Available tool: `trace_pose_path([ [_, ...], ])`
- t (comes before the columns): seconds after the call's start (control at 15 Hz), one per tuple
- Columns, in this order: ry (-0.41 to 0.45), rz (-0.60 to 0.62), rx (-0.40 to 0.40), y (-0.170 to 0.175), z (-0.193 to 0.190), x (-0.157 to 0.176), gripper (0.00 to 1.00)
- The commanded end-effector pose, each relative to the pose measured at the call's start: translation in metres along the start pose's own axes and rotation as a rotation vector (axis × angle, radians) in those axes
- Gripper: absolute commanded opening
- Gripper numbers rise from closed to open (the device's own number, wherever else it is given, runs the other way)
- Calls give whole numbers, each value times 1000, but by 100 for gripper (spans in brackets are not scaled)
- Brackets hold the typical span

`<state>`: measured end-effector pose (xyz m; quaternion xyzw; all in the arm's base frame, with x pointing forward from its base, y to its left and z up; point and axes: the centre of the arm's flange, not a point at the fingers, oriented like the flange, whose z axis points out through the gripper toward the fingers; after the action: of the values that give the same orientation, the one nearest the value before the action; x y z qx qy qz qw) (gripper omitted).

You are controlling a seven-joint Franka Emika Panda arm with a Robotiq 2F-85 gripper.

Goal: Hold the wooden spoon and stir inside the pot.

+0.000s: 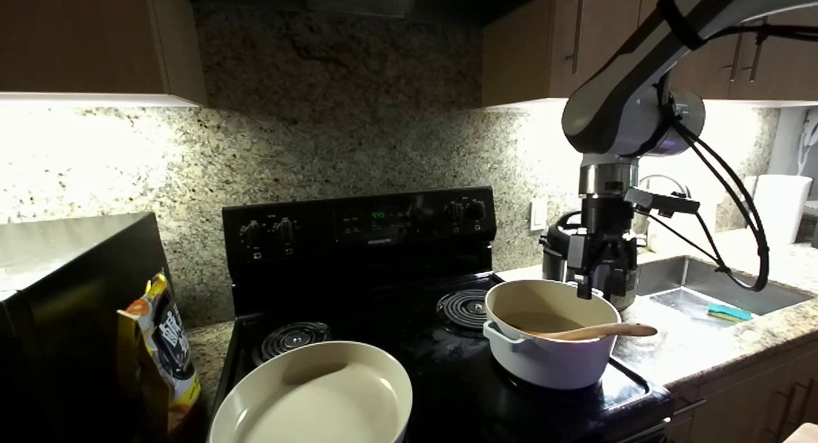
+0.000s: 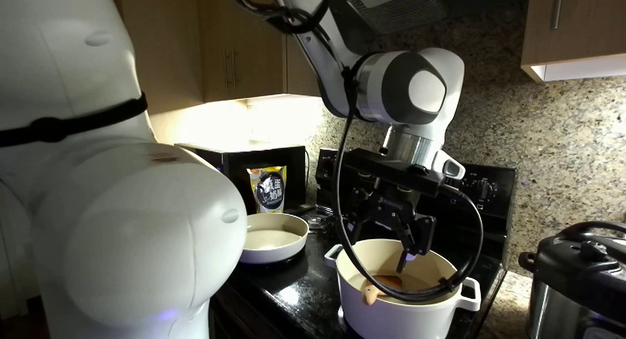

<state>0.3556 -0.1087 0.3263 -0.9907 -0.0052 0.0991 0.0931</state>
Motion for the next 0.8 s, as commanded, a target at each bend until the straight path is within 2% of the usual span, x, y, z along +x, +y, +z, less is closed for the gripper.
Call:
trace_pose_path([
  [0.0,-33,16,21,10,21,5,100],
  [0.27,-69,41,27,17,38,7,100],
  [0.53,-59,65,40,21,48,10,100],
  [0.67,-65,66,41,21,51,12,73],
  [0.73,-76,65,37,21,52,13,67],
])
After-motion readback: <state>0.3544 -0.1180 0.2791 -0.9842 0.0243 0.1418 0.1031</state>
